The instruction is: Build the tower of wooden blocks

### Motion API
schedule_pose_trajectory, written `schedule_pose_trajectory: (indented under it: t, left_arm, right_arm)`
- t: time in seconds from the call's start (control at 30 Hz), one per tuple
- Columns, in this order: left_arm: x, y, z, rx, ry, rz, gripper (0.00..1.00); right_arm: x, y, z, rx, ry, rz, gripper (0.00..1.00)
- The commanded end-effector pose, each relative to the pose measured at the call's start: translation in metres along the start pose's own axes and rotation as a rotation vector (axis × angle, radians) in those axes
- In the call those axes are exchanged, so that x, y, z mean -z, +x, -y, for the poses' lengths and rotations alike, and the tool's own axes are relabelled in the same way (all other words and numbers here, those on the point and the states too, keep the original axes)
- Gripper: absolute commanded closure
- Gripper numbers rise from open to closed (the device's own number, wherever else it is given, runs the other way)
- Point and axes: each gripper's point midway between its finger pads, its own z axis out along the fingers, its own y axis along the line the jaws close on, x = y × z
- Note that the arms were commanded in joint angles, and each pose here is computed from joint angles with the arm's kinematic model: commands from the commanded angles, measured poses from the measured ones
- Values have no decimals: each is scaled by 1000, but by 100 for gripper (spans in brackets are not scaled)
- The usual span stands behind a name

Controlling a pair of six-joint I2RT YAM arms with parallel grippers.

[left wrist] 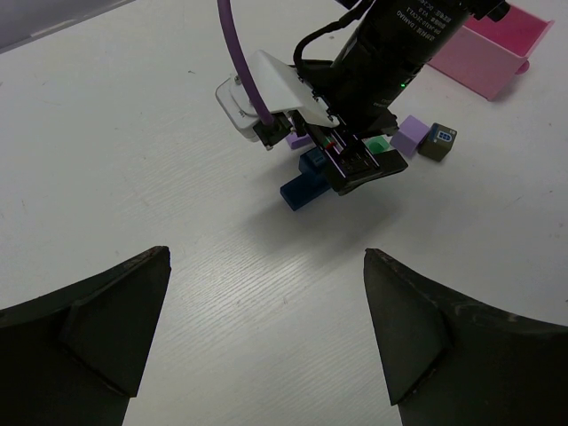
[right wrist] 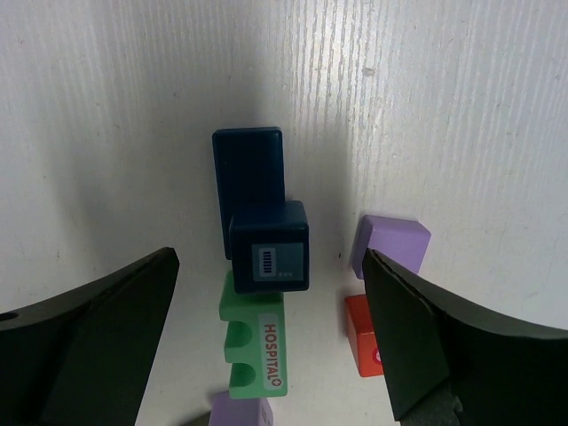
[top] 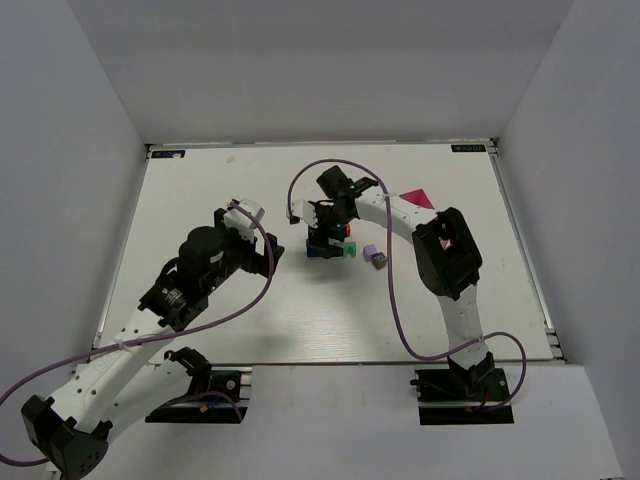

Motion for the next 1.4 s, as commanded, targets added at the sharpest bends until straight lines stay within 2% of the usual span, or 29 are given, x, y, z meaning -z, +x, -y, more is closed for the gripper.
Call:
schedule_pose_trajectory:
  t: [0.0,0.23,0.47,0.63,0.83,0.93,1.0,1.03,1.07,1.13,1.17,1.27,1.37]
  left_arm:
    - [2,-1,-2,-4,-8,14,0]
    - [2,-1,-2,-4,-8,14,0]
    - [2,-1,-2,-4,-8,14,0]
    - [0,1,-3,16,-17,5,0]
    - [-5,11,-6,23,-40,-24,0]
    - [-5,11,-8,23,-51,-24,6]
    - [-5,11,-8,23,-51,-24,11]
    - [-5,11,-8,23,-51,-24,15]
    - [-5,11,-8,23,-51,-24,24]
    - [-7,13,-8,22,-51,-35,32]
    - [-9,16,-8,22,-51,-44,41]
    - [-10,20,-8,30,-52,-62,49]
    - [-10,20,-8,30,-52,-62,47]
  right_arm:
    - [13,-14,4,11,17,33,10]
    - [64,-35,7,38,86,108,10]
    - [104,-19,14,15,168,110,10]
    - [117,5,39,-144,319,133,10]
    - [109,7,40,-377,293,184,10]
    - [105,8,39,-414,292,198,23]
    - [104,11,40,-440,303,195,38]
    - [103,11,41,-446,308,196,50]
    - [104,13,44,-473,324,199,65]
    - [103,23,50,-535,345,189,70]
    - [101,21,48,-563,332,198,75]
    - [93,24,46,-638,310,188,75]
    - [83,26,48,-714,309,178,63]
